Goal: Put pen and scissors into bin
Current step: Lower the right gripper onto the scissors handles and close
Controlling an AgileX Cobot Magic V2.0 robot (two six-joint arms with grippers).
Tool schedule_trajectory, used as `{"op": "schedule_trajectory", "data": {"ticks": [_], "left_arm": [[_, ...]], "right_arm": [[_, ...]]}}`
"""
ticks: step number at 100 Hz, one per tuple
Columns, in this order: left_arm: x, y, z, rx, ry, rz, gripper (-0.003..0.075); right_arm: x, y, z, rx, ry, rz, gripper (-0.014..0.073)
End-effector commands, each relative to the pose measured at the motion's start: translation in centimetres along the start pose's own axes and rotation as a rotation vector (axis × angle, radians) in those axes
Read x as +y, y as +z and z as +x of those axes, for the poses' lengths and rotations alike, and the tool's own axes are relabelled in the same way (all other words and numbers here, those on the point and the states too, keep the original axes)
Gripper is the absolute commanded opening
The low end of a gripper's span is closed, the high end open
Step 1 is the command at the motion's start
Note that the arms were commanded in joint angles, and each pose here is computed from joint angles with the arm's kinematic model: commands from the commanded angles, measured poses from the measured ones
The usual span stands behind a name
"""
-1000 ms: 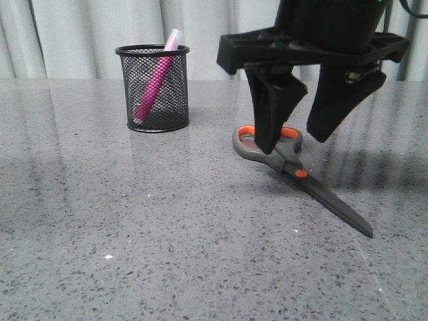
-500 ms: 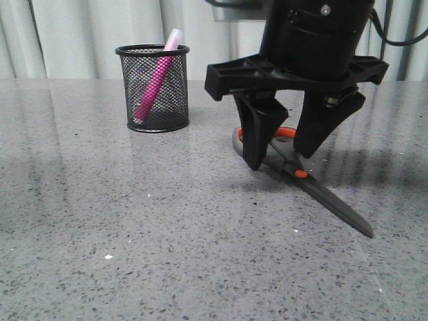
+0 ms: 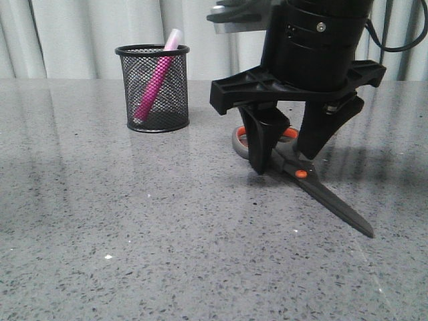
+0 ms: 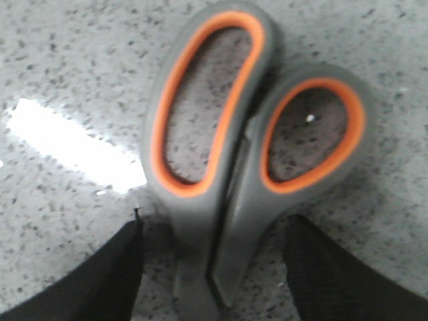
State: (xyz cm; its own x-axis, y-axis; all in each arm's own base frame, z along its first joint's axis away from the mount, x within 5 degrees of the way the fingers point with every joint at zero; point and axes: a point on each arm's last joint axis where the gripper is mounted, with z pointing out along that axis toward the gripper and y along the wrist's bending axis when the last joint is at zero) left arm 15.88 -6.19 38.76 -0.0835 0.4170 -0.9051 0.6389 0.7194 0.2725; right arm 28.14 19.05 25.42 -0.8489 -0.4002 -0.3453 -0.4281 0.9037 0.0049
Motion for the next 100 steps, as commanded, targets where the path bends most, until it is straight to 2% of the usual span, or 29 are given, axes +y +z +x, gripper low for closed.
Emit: {"op": "schedule_trajectory", "data": {"ticks": [1, 22, 100], "left_arm": [[0.40, -0.58, -1.24, -0.073, -0.027, -0.044, -0.0022], [0.40, -0.58, -1.24, -0.073, -0.027, -0.044, -0.0022], [0.40, -0.58, -1.24, -0.073, -0.028, -0.044, -0.0022]], "right_arm": [[-0.56, -1.79, -1.03, -0.095, 0.015, 0.011, 0.0408], [-0.50, -1.78, -0.99, -0.091, 0.022, 0.004, 0.0379], [-0.22, -1.63, -0.92, -0.079, 0.039, -0.020, 0.0379]]}}
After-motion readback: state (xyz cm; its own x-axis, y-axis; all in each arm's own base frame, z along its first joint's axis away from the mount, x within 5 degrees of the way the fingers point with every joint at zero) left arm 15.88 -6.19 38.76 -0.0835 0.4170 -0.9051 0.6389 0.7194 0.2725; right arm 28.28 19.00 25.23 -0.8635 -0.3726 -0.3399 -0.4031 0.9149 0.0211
